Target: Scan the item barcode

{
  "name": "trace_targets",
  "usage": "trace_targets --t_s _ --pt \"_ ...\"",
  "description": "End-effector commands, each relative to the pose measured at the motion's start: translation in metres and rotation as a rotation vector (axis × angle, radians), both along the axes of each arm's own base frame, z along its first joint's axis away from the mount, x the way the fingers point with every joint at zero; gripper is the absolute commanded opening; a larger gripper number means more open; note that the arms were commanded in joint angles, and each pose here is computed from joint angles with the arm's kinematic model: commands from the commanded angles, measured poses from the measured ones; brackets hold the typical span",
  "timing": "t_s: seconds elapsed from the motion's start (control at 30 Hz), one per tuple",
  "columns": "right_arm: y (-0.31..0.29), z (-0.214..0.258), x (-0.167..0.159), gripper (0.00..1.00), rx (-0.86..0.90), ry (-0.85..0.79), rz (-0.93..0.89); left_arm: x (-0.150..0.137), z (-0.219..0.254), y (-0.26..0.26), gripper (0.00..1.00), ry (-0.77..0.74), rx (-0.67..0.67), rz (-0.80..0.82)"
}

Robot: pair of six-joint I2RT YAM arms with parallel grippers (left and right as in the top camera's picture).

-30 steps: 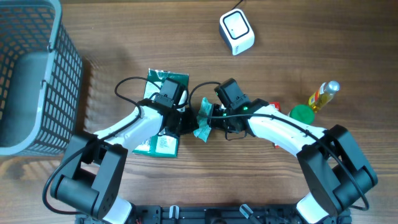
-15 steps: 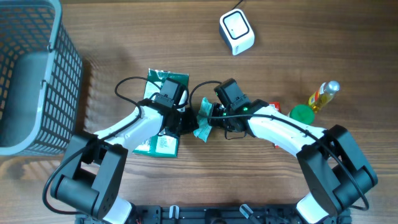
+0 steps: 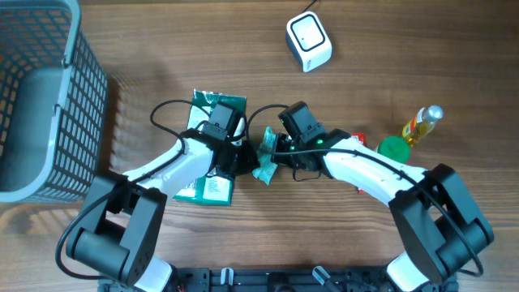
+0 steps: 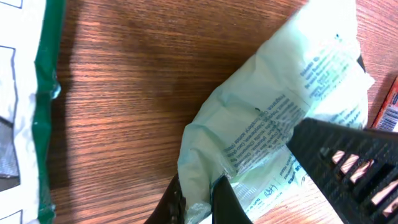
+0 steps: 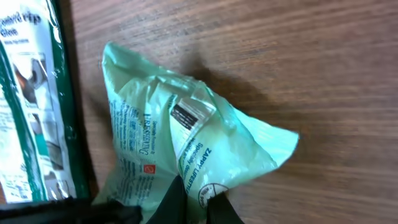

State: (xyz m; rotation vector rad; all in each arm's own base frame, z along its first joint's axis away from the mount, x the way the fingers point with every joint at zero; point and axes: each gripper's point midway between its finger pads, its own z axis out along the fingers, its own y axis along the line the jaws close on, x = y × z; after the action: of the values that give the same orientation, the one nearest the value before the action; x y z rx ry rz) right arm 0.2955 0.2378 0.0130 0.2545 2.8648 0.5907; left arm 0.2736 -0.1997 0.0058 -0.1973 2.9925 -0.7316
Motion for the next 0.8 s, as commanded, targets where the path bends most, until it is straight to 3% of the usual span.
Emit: trace_targets --t_s 0.0,0.63,0.77 --pt "-0.049 -0.004 0.002 0.04 -0.142 -0.004 -0.053 -0.007 -0.03 0.032 0.04 0.035 0.169 0.056" --pt "-0.064 0.003 0.003 0.04 -0.125 0.005 0.016 0.0 -0.019 0.041 0.04 0.031 0.162 0.096" --pt "-0.051 0.007 0.001 0.19 -0.052 0.016 0.04 0.013 0.02 0.035 0.04 -0.067 0.118 0.083"
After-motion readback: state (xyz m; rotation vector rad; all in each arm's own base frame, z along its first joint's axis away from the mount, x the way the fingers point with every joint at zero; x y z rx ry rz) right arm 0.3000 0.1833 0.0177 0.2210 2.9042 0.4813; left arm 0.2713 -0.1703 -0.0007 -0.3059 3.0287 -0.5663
